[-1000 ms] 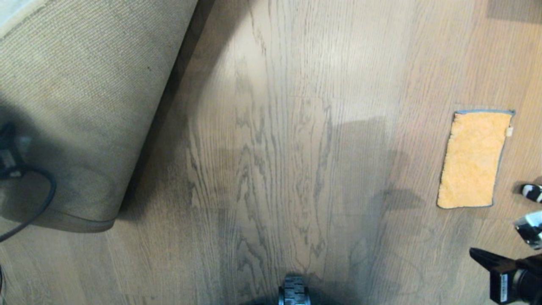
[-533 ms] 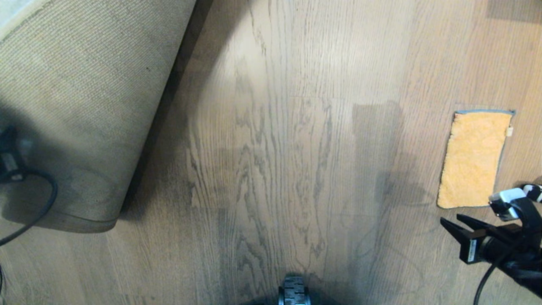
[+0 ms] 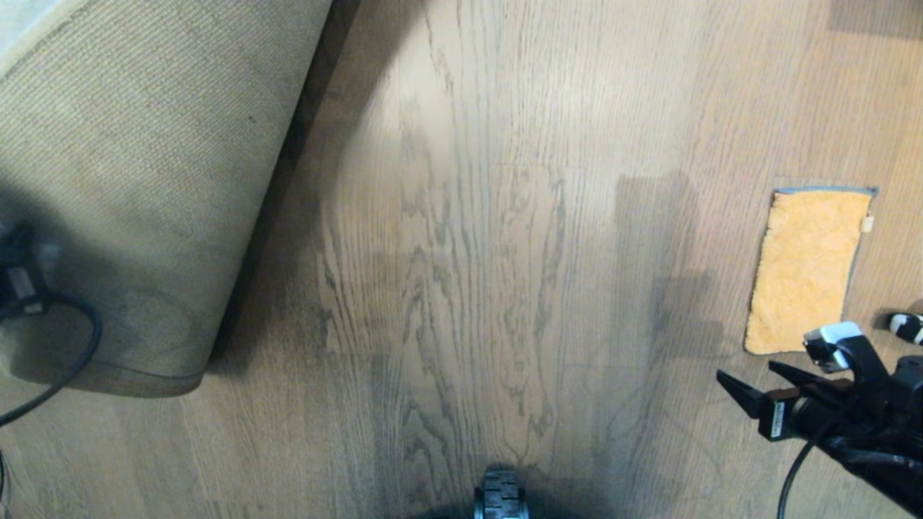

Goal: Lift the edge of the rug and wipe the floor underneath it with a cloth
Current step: Pick up the rag

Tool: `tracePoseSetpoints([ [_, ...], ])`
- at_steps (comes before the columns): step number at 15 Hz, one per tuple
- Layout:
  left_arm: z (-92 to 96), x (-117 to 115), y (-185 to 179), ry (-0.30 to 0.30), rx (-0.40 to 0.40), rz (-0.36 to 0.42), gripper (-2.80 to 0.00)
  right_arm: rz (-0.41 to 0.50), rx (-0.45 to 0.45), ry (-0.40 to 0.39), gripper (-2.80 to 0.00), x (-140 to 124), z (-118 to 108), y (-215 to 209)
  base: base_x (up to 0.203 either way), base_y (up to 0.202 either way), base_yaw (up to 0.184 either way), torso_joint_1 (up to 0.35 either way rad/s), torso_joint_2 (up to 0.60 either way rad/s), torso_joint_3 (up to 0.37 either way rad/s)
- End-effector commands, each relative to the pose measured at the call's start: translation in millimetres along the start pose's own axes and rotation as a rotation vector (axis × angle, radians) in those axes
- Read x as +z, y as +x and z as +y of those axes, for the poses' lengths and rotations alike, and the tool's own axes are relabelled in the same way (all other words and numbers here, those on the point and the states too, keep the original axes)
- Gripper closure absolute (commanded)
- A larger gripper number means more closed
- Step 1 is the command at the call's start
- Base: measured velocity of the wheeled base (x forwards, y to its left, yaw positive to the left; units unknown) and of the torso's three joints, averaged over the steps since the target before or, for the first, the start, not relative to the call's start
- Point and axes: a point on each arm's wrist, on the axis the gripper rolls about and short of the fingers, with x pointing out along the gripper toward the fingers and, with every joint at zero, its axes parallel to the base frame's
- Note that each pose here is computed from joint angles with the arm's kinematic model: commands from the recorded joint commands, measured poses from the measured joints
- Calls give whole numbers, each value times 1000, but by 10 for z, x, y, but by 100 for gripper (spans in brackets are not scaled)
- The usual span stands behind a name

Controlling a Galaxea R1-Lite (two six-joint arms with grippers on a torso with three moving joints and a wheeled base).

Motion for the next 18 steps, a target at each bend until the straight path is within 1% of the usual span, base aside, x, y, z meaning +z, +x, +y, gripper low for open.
tracePoseSetpoints([
  [1,-1,0,5,1,4,-1,0,-48,7,-6,-280,50,8,123,0,0,0,0,0,0],
  [6,2,4,6,0,7,-3,0,-122,10,-10,-280,190,-1,313,0,0,0,0,0,0],
  [10,-1,-4,12,2,7,1,0,-125,5,2,-280,197,-11,316,0,0,0,0,0,0],
  [14,-3,-25,5,5,9,6,0,-173,-14,4,-280,293,-58,320,0,0,0,0,0,0],
  [16,0,-48,-6,4,26,6,0,-190,-20,6,-280,328,-74,317,0,0,0,0,0,0],
  [18,-1,-60,-14,2,26,3,0,-200,-34,6,-280,348,-107,298,0,0,0,0,0,0],
])
